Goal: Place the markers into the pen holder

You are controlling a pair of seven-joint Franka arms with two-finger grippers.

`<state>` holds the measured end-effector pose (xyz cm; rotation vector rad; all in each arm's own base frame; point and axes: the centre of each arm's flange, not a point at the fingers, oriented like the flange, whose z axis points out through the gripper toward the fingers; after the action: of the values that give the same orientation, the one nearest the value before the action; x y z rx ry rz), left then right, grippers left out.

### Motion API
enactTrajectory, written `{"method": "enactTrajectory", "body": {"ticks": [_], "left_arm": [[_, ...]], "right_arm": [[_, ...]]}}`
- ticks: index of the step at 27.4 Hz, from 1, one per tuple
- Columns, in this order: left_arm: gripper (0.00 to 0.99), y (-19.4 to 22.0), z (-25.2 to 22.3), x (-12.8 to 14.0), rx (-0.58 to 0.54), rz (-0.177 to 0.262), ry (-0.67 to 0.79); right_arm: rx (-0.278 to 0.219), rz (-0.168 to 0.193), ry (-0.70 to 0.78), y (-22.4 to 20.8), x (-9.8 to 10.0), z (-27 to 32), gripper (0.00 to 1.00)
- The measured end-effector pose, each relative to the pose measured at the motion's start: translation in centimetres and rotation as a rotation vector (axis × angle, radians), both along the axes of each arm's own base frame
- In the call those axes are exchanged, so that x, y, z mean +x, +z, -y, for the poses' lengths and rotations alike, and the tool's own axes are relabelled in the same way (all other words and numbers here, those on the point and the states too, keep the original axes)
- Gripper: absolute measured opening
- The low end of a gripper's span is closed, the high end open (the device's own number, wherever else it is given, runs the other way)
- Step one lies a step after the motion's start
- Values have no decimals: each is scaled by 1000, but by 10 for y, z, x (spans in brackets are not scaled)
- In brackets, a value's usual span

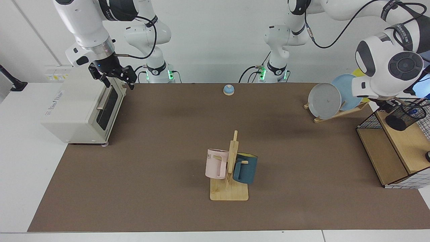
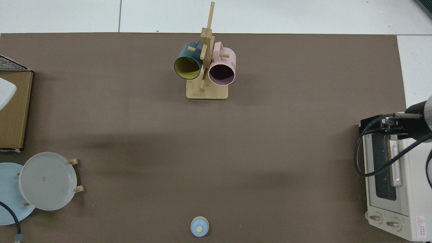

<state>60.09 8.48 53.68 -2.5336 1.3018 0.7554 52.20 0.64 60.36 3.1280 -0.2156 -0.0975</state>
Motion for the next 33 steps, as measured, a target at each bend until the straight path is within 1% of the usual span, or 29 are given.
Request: {"method": "enactTrajectory", "body": {"ticks": [2,5,10,18,21,24,30,33], "left_arm": [[991,7,18,-6,-10,31,80],[991,13,45,-10,-11,74,156],[991,6,73,-11,-34,115,248],[991,-15,72,-7,-136,221,362],[991,-21,69,-5,-168,271,395],[991,-27,69,-4,-176,318,461],[991,-28,78,-1,-180,383,639],[991,-26,82,1,-207,399,694]], "right_arm": [[0,0,0,0,0,0,1000],[0,0,0,0,0,0,1000],[0,0,0,0,0,0,1000],[0,0,0,0,0,0,1000],[0,0,0,0,0,0,1000],[0,0,0,0,0,0,1000],[0,0,0,0,0,0,1000],[0,0,0,0,0,0,1000]]}}
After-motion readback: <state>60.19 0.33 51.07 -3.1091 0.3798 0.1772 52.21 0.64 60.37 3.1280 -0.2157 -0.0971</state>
